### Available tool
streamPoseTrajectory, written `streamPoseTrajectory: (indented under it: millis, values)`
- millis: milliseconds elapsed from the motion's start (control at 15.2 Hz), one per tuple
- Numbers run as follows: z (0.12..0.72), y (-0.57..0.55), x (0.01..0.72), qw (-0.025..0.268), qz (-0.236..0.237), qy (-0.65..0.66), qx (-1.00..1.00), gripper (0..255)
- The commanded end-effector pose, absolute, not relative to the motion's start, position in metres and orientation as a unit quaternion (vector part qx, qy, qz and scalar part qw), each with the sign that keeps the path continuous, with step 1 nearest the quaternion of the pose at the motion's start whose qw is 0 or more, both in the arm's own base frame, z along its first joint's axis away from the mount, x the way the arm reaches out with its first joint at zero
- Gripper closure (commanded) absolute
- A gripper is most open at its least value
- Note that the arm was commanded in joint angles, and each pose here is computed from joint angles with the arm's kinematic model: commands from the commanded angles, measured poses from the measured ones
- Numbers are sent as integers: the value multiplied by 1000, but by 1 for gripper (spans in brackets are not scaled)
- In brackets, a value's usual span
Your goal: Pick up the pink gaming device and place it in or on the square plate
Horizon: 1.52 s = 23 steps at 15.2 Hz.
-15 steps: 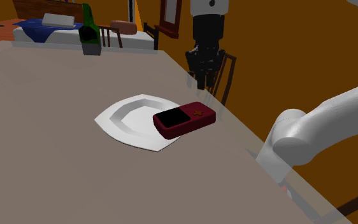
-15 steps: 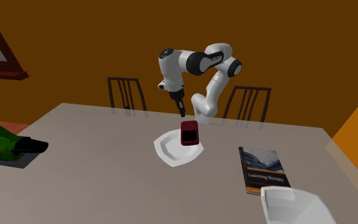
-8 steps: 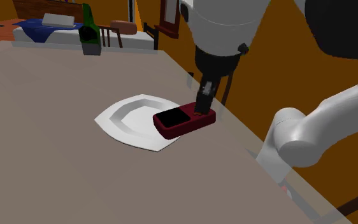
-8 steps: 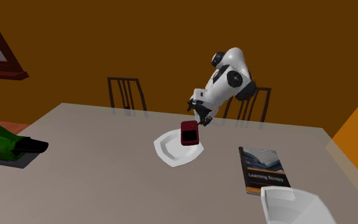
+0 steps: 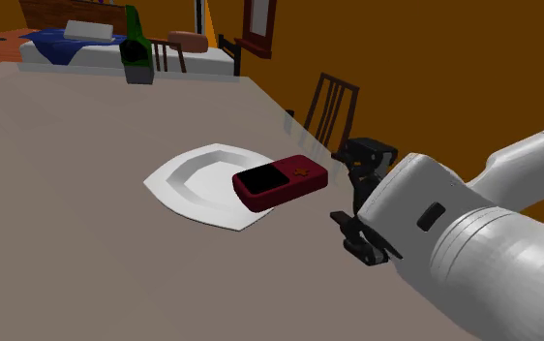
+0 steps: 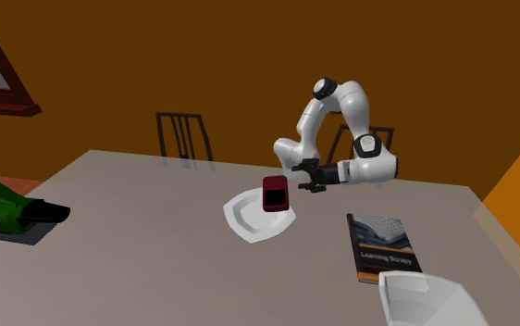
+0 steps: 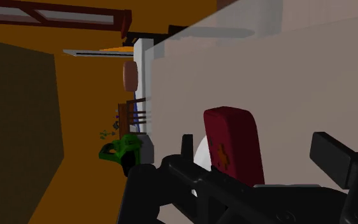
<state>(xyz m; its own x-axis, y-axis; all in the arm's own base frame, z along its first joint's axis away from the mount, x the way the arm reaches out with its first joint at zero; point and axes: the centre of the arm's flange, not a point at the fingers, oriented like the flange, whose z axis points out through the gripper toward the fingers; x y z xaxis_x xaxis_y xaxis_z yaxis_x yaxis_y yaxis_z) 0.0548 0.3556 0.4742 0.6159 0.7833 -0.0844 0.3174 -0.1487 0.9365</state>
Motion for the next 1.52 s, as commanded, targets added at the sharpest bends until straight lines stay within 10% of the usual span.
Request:
streamPoseTrajectory:
  millis: [0,792,858,1452]
  values:
    - [467,349,59,537,224,384,717,0]
    - [459,334,77,537,224,384,717,0]
    - [459,335,77,537,224,384,717,255]
    - [459,334,77,537,224,384,717,255]
